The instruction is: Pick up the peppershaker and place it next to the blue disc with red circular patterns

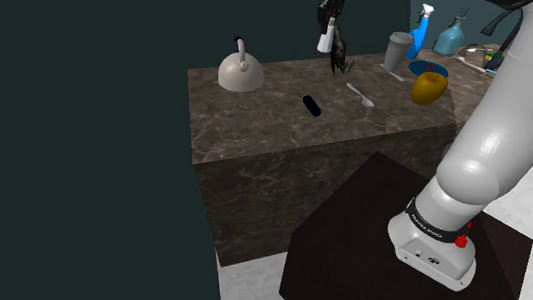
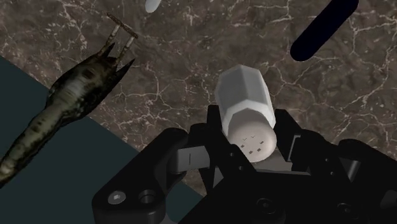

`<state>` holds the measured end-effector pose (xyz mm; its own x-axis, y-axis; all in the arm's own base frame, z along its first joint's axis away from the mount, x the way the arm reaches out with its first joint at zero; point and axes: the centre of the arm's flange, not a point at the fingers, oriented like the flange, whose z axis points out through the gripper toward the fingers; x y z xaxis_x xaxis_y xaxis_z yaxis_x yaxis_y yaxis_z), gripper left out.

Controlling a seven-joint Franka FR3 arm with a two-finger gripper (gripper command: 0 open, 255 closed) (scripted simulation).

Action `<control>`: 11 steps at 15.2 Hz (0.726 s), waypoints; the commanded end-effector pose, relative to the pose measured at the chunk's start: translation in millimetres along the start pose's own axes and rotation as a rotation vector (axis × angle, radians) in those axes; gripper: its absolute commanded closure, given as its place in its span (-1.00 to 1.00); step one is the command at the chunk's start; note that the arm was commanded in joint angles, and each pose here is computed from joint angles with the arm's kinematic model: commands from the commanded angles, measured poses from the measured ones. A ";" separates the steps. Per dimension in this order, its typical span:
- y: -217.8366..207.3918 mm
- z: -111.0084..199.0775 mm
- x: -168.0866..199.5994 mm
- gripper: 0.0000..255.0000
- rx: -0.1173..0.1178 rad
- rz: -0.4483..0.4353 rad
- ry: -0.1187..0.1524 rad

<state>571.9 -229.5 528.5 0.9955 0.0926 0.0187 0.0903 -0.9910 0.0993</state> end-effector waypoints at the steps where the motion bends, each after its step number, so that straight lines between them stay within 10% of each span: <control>1: 20.3 0.5 -18.4 1.00 0.000 -0.001 0.001; 11: 125.9 9.0 -97.1 1.00 0.000 -0.001 0.001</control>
<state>493.7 -355.7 531.5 0.9956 0.0913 0.0194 0.0890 -0.9911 0.0993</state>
